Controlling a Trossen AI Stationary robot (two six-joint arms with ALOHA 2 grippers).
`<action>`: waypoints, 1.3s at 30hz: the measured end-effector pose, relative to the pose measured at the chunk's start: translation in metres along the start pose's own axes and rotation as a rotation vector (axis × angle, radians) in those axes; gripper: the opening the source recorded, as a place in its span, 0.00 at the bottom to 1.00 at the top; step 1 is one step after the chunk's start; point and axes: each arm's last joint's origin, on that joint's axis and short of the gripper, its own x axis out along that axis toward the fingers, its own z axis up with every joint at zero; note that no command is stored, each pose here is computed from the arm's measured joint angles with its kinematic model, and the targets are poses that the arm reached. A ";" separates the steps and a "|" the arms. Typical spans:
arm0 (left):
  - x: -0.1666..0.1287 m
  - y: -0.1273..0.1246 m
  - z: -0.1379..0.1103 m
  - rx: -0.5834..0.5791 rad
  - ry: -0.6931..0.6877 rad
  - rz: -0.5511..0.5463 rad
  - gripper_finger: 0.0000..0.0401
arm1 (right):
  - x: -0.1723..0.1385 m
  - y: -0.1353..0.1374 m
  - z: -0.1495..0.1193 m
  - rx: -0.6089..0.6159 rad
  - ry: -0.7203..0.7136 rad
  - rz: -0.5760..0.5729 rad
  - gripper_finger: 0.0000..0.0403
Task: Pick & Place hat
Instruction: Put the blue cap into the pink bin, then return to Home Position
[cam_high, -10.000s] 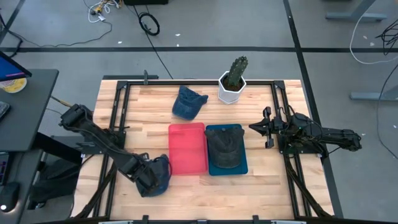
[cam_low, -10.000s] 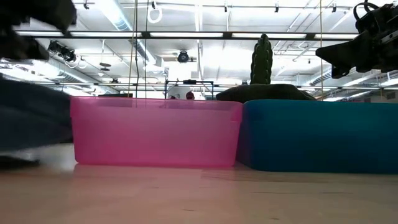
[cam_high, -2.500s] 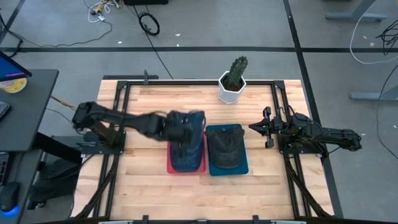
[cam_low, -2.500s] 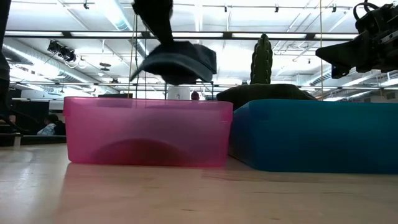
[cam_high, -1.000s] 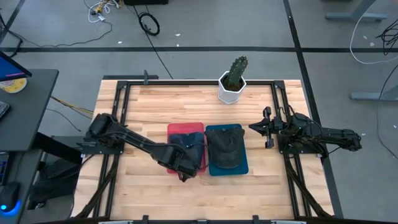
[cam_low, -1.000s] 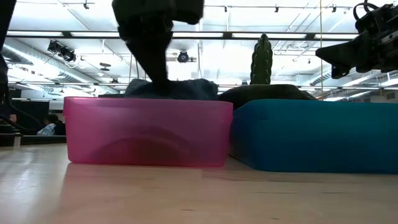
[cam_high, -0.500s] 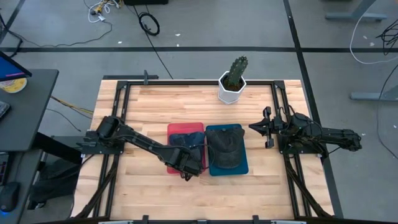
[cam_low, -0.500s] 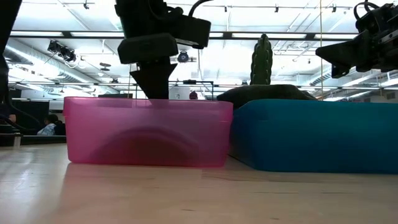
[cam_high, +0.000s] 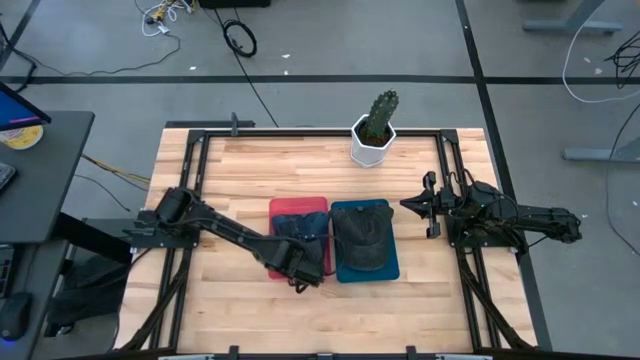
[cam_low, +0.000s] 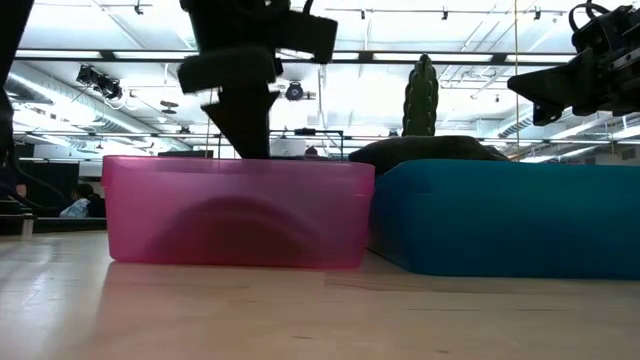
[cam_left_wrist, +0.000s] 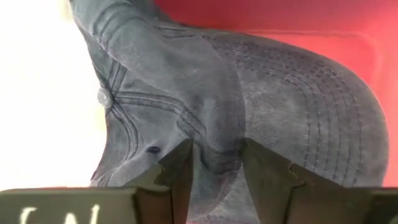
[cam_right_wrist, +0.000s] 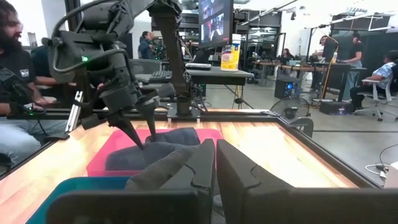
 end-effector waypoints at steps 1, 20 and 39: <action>-0.002 0.001 0.001 0.009 0.002 0.000 0.36 | 0.000 0.000 0.000 0.000 0.000 0.000 0.05; -0.024 0.007 0.024 0.077 -0.121 -0.051 0.35 | 0.000 0.000 0.000 0.000 0.000 0.000 0.05; -0.086 0.018 0.016 0.114 -0.314 -0.125 0.35 | 0.000 0.000 0.000 0.000 0.000 0.000 0.05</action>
